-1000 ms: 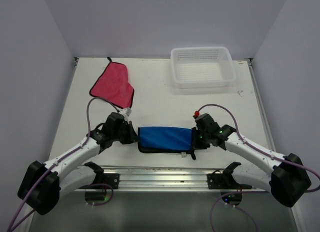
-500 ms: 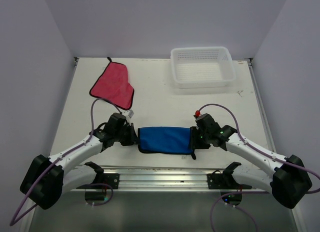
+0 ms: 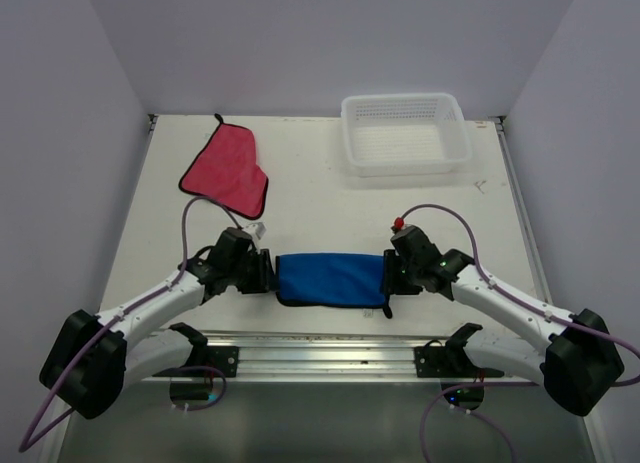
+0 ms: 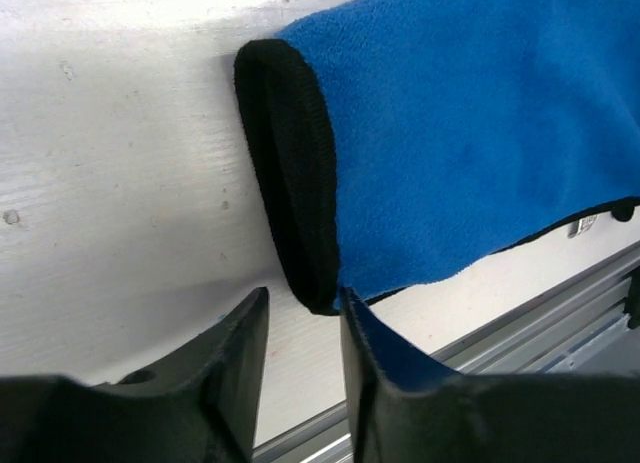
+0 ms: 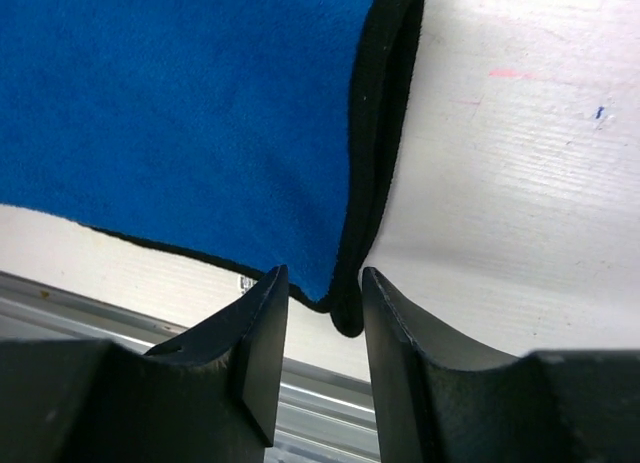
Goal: Roll the towels
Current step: Fold the towel
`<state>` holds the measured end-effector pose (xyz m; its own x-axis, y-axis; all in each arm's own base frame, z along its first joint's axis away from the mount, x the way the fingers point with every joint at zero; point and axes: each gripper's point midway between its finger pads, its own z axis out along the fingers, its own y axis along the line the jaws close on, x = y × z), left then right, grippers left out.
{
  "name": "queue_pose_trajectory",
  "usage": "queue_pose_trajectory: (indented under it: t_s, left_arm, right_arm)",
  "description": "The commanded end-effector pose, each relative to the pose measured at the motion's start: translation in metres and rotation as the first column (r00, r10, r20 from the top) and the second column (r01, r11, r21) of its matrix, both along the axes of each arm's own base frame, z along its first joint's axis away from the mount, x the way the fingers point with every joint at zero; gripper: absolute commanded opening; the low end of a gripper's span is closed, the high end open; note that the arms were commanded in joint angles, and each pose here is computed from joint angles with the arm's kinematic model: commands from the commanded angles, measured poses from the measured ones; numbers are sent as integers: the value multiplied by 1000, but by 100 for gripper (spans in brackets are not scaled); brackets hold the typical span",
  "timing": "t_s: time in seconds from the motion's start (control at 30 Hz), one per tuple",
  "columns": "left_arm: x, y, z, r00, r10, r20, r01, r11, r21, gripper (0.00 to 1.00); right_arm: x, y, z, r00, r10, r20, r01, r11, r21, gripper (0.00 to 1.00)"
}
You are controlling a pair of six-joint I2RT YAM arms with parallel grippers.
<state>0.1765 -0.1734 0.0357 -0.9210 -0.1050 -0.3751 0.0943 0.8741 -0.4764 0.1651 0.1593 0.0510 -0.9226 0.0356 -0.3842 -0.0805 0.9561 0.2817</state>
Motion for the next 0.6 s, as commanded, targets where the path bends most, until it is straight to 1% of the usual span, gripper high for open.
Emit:
queue_pose_trajectory:
  t_s: [0.0,0.03,0.1,0.17,0.2,0.23,0.27,0.3,0.37,0.4,0.57]
  left_arm:
    - [12,3,14,998,29,48,-29,1000,7,43]
    - [12,4,15,998,37,46,-38,999,13,44]
    - [17,6,21,997,54,64,-56,998,26,47]
    - [21,11,28,993,75,86,-79,996,43,47]
    - [29,12,39,988,92,124,-98,994,42,47]
    - [31,14,43,985,102,136,-110,993,48,46]
    - [34,14,49,982,109,153,-117,992,46,45]
    - [38,12,59,976,110,186,-116,993,24,42]
    - [45,8,70,967,116,227,-118,993,-8,39]
    - [47,6,75,963,117,242,-114,993,-25,35]
    - [54,-12,84,951,95,295,-67,992,-106,29]
  right_arm:
    - [26,2,21,993,-69,100,69,998,2,39]
    - [29,2,23,991,-74,108,75,997,2,36]
    - [35,4,26,988,-83,129,83,997,4,34]
    - [43,5,27,985,-94,144,96,995,-7,33]
    - [46,5,28,984,-95,152,98,995,-12,33]
    - [50,3,28,981,-103,165,109,994,-26,33]
    - [56,4,28,979,-110,170,116,993,-30,31]
    - [59,3,27,979,-111,173,119,992,-39,31]
    - [70,4,31,972,-128,199,139,989,-41,30]
    - [73,2,27,972,-129,195,142,988,-59,29]
    - [91,7,24,970,-132,204,150,986,-75,25]
